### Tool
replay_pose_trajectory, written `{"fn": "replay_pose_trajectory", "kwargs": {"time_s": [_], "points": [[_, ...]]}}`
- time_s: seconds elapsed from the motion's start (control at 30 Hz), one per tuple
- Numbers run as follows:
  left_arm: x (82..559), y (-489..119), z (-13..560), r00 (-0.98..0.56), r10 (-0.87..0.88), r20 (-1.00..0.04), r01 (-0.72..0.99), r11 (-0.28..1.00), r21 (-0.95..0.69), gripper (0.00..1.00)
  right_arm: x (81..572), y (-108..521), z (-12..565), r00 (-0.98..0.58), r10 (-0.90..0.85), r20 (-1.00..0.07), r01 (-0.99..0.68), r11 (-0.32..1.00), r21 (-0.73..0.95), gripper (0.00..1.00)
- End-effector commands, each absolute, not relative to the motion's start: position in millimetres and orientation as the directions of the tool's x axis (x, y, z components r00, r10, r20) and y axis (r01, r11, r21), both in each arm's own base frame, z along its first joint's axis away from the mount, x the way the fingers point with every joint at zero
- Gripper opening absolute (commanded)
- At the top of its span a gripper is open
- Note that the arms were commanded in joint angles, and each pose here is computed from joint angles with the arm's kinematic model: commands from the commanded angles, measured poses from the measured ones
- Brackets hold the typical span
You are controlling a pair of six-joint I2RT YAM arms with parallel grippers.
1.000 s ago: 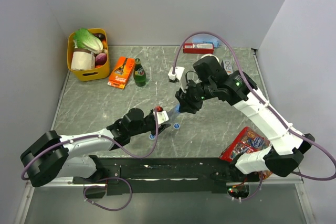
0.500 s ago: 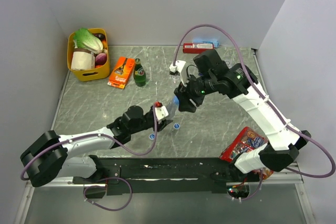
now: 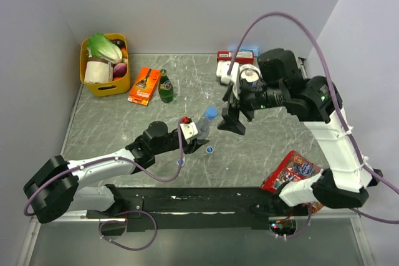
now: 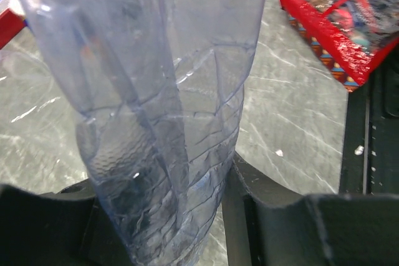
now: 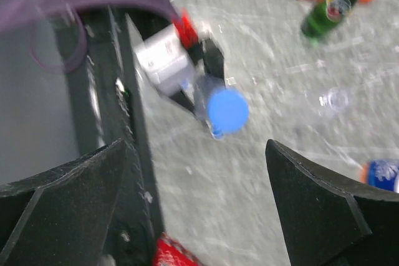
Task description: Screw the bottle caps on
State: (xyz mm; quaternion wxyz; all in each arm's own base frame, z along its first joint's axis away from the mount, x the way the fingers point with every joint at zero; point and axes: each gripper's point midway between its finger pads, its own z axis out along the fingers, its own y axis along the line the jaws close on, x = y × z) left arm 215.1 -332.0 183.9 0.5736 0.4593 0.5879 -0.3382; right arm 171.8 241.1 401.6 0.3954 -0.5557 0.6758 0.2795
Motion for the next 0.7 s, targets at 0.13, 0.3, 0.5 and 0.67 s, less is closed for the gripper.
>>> {"fn": "replay_pose_trajectory", "kwargs": {"time_s": [0.13, 0.3, 0.5, 0.67], "points": [[192, -342, 199, 0.204, 0.152, -0.967, 0.97, 0.101, 0.22, 0.01, 176, 213, 375, 0.515, -0.569, -0.641, -0.819, -0.106, -0.564, 0.9], [187, -344, 190, 0.275, 0.21, -0.938, 0.961, -0.019, 0.277, 0.01, 162, 218, 391, 0.711, -0.451, -0.54, -0.678, -0.234, -0.697, 0.86], [189, -347, 187, 0.309, 0.233, -0.922, 0.951, -0.059, 0.304, 0.01, 136, 214, 373, 0.841, -0.335, -0.424, -0.535, -0.405, -0.741, 0.8], [190, -348, 186, 0.335, 0.238, -0.912, 0.942, -0.08, 0.325, 0.01, 124, 213, 357, 0.878, -0.276, -0.39, -0.478, -0.498, -0.723, 0.71]]}}
